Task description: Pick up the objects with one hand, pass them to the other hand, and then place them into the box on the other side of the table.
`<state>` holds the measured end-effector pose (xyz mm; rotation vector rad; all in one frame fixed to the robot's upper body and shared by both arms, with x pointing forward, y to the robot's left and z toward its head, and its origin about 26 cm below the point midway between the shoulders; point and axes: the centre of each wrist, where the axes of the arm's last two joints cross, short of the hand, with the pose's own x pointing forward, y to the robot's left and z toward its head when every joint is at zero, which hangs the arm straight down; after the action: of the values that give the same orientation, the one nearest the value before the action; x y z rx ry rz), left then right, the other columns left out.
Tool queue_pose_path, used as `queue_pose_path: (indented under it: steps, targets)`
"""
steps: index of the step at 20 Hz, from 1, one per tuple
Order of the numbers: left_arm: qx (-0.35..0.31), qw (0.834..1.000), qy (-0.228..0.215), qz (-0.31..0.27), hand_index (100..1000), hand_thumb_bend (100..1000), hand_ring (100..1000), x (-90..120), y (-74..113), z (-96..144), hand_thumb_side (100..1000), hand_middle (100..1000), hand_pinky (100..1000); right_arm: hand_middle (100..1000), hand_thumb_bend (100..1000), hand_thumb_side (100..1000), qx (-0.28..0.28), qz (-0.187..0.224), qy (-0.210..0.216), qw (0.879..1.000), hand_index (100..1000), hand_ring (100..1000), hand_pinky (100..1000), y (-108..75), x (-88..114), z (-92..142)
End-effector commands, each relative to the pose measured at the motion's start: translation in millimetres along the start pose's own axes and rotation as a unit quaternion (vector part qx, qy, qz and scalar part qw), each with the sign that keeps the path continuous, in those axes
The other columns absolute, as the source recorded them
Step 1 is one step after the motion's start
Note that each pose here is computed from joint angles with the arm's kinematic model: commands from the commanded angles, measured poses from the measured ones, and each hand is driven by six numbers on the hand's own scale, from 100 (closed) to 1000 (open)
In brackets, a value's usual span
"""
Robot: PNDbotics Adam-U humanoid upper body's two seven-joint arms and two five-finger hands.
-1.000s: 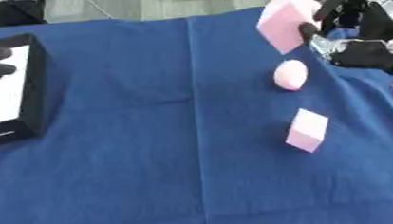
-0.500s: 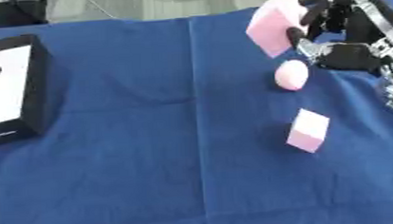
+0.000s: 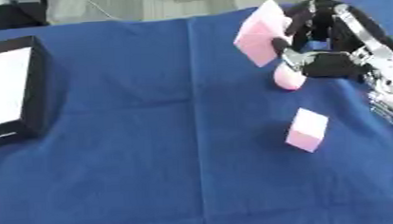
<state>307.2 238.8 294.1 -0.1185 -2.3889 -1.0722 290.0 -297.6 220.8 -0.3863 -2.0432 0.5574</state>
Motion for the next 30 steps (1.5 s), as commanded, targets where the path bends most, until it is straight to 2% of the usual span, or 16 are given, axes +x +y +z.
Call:
queue_pose_path:
  steps: [1, 7, 14, 17, 30]
  targets:
    - [-0.019, 0.999, -0.017, -0.021, 791, 100, 789, 13.9, 8.8, -10.2, 671, 790, 875, 521, 100, 100, 0.0, 0.019, -0.013, 1.0, 486, 442, 444, -1.3, 6.8, -2.4]
    - [-0.041, 0.998, -0.01, -0.054, 792, 100, 793, 23.9, 8.3, -27.2, 639, 795, 867, 520, 100, 100, -0.001, 0.032, -0.002, 0.999, 484, 441, 443, 6.2, 4.0, 0.0]
    - [-0.065, 0.995, -0.029, -0.069, 793, 100, 795, 35.1, 5.9, -44.6, 614, 798, 865, 518, 100, 100, -0.002, 0.044, 0.003, 0.999, 485, 440, 445, 12.8, 2.5, 1.5]
    - [-0.081, 0.993, -0.021, -0.087, 793, 100, 799, 40.3, 3.5, -52.5, 586, 801, 865, 517, 100, 100, 0.001, 0.054, -0.004, 0.999, 486, 440, 446, 15.7, 2.4, 1.6]
    - [-0.092, 0.987, 0.042, -0.128, 796, 100, 803, 50.6, -18.9, -76.0, 591, 807, 866, 513, 100, 100, 0.004, 0.076, -0.027, 0.997, 487, 438, 450, 28.2, 3.2, 1.1]
